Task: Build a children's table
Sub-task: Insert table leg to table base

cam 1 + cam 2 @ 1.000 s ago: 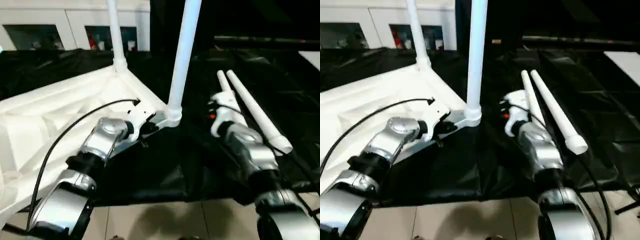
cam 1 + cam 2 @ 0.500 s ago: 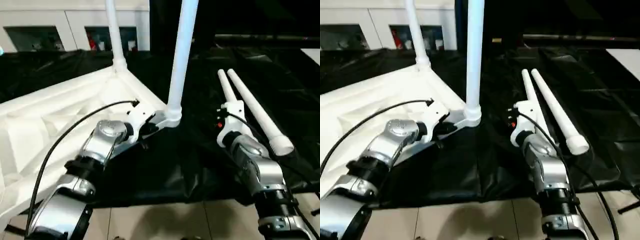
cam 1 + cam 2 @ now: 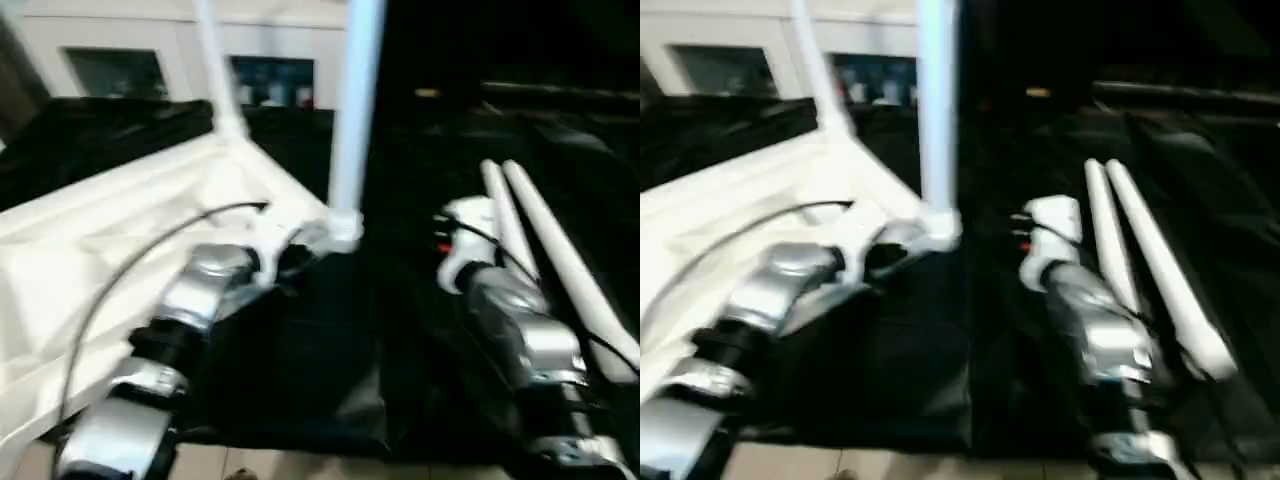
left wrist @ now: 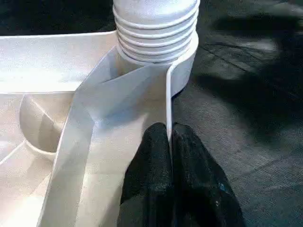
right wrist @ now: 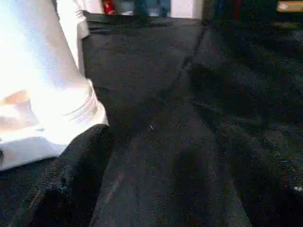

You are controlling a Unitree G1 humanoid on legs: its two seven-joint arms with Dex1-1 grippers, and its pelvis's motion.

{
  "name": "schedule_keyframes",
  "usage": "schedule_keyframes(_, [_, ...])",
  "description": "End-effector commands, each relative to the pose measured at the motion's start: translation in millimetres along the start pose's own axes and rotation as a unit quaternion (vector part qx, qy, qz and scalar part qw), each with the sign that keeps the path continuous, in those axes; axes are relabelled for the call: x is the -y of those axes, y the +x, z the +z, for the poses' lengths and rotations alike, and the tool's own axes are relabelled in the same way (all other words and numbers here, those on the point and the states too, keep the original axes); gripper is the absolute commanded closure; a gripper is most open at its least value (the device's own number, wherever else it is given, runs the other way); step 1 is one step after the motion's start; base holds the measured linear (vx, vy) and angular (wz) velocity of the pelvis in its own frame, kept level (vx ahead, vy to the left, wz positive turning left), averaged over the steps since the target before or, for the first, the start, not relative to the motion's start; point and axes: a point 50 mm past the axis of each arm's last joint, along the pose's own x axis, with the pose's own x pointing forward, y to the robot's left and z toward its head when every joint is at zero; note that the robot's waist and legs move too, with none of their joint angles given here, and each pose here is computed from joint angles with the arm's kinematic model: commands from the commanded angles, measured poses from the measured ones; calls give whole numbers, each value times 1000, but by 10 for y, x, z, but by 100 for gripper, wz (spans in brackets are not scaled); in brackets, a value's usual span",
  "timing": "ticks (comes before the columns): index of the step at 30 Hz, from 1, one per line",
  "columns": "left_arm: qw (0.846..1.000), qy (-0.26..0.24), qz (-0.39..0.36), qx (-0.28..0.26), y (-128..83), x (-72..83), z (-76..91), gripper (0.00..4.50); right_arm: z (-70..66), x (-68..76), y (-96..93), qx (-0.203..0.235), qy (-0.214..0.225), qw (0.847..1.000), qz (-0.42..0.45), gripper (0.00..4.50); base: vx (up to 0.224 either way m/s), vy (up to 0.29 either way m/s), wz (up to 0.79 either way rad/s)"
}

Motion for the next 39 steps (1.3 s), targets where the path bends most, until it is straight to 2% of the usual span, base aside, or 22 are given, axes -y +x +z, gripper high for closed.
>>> schedule_keyframes(1, [999, 4, 2, 41, -51, -40, 121, 450, 16, -78, 19, 0, -5, 1000, 21, 63, 0, 0, 0])
schedule_keyframes(9, [998, 21, -51, 40, -118, -9, 70, 450, 32, -79, 8, 2, -25, 999, 49, 63, -73, 23, -1])
schedule_keyframes(12, [993, 54, -96, 34, -167, 15, 56, 450, 53, -77, -36, -1, -60, 992, 111, 63, -97, 33, 0])
schedule_keyframes(15, [990, 68, -123, 30, -193, 38, 49, 450, 44, -71, -71, -9, -71, 987, 145, 63, -67, 29, -1])
schedule_keyframes(16, [987, 73, -140, 28, -210, 54, 45, 450, 39, -70, -99, -13, -73, 982, 171, 43, -51, 18, 0])
schedule_keyframes(19, [984, 82, -159, 26, -230, 72, 44, 450, 31, -65, -147, -24, -82, 974, 210, 43, 0, 0, 0])
schedule_keyframes(20, [981, 91, -172, 26, -243, 86, 42, 450, 27, -69, -177, -31, -91, 967, 234, 15, 0, 0, 0])
schedule_keyframes(24, [974, 102, -202, 24, -266, 130, 37, 450, 4, -90, -247, -50, -107, 949, 292, 2, 0, 0, 0])
schedule_keyframes(26, [972, 103, -210, 25, -268, 150, 39, 450, -6, -95, -256, -56, -111, 946, 300, 2, 0, 0, 0])
schedule_keyframes(31, [961, 116, -249, 32, -238, 298, 68, 450, -89, -110, -173, -73, -158, 942, 287, 2, 0, 0, 0])
schedule_keyframes(38, [959, 119, -256, 31, -193, 351, 75, 450, -139, -151, -152, -78, -140, 937, 309, 2, 0, 0, 0])
schedule_keyframes(39, [959, 119, -255, 30, -194, 351, 72, 450, -141, -155, -152, -77, -139, 937, 312, 19, 0, 0, 0])
